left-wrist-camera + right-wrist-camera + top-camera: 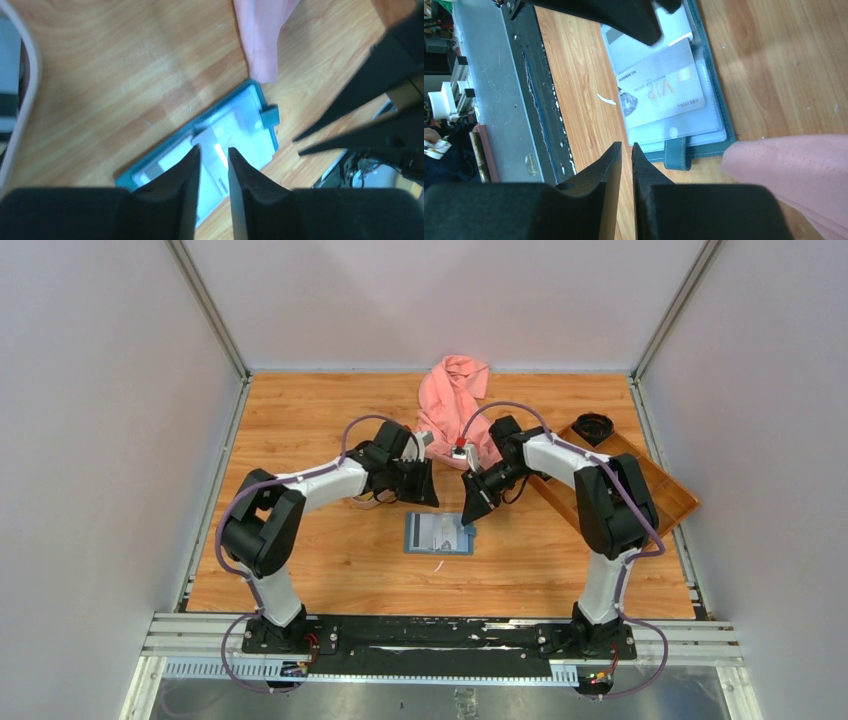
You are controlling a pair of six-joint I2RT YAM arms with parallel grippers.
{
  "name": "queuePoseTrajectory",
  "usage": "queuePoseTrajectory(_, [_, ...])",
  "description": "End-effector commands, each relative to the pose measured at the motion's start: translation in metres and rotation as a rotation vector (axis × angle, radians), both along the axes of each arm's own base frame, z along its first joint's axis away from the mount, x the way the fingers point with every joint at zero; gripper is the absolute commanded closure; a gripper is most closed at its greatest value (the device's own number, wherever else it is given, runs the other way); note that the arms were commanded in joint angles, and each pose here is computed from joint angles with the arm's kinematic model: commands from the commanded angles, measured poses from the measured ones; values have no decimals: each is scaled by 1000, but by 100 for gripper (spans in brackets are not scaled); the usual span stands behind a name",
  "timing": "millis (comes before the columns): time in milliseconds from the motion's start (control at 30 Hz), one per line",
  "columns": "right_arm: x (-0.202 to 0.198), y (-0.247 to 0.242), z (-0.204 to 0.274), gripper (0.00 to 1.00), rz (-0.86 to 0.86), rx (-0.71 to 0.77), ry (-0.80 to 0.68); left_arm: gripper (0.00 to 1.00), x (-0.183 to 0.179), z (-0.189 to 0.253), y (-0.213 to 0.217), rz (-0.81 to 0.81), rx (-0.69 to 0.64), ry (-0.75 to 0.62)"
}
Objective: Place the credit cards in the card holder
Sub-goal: Insert the credit card into the card holder.
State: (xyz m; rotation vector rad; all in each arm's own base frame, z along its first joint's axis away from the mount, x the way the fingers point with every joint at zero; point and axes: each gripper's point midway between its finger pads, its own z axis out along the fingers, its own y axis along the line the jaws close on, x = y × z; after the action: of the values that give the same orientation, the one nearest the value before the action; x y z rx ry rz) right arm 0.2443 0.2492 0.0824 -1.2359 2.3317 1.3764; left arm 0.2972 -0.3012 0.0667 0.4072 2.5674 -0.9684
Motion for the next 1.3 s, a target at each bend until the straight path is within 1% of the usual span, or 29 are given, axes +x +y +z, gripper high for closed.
queuePoseTrajectory(0, [4,-9,-22,87,-42,-91,57,77,-19,-4,13,9,32,16])
queuePoseTrajectory(67, [4,-10,-27,92,-50,-107,72,86,-29,-11,12,1,37,37])
queuePoseTrajectory(133, [4,-11,-32,95,-54,-122,87,91,-38,-22,13,-8,55,56])
queuePoseTrajectory(233, [2,-11,-37,97,-57,-134,104,92,-44,-37,17,1,88,76])
queuePoseTrajectory(367, [0,-10,-44,98,-52,-156,117,93,-45,-50,23,10,136,84])
queuePoseTrajectory(667, [-4,-8,-54,99,-42,-187,137,93,-52,-64,1,-36,118,120])
queuePoseTrajectory(800, [-5,-8,-56,99,-42,-192,143,93,-55,-64,-15,-53,78,128])
queuePoseTrajectory(900, [-5,-8,-56,99,-42,-192,142,93,-56,-57,-28,-59,9,143])
queuePoseTrajectory(1100, [-4,-8,-53,98,-40,-185,132,91,-48,-41,-38,-50,-48,112])
queuePoseTrajectory(1267, [6,-16,-48,94,-51,-211,64,88,-46,-33,-43,-46,-81,103])
